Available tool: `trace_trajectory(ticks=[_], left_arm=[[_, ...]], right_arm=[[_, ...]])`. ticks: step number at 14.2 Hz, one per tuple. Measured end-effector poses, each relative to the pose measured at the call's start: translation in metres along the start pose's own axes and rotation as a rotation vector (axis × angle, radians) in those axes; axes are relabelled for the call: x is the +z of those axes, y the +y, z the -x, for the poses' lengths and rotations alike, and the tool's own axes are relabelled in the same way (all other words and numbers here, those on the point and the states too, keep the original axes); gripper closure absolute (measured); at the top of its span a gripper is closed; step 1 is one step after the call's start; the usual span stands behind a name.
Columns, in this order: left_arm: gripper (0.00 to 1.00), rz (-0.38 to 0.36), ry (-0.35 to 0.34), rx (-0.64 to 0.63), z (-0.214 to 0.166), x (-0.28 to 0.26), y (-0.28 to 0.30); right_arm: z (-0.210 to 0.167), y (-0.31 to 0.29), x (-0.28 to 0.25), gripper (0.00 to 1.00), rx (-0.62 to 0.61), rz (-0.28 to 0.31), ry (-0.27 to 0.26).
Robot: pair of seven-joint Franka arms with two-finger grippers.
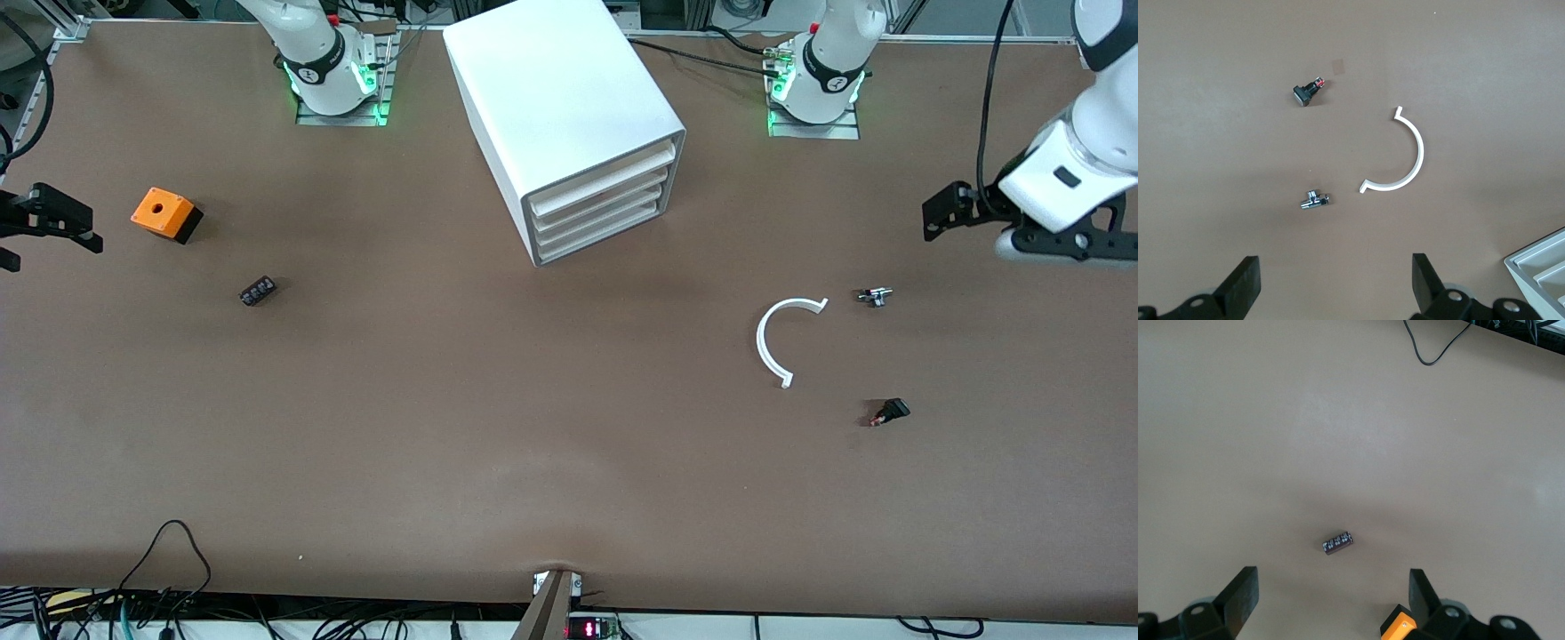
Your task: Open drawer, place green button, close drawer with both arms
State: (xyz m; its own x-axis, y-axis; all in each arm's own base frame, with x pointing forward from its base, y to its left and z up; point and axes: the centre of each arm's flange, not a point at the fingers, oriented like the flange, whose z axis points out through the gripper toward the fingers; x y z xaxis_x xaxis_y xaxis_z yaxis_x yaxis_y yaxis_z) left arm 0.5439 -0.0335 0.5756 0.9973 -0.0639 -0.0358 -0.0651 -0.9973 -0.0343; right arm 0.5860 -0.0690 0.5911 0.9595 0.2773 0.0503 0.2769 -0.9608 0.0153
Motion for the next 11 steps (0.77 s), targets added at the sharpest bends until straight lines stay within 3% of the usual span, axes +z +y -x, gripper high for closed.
trace_trajectory(ticks=[11], left_arm=[[0.00, 0.000, -0.040, -0.010, 0.0088, 0.0090, -0.0053]], right_arm=[[0.0029, -0.0011, -0.0054, 0.00, 0.000, 0.001, 0.001]])
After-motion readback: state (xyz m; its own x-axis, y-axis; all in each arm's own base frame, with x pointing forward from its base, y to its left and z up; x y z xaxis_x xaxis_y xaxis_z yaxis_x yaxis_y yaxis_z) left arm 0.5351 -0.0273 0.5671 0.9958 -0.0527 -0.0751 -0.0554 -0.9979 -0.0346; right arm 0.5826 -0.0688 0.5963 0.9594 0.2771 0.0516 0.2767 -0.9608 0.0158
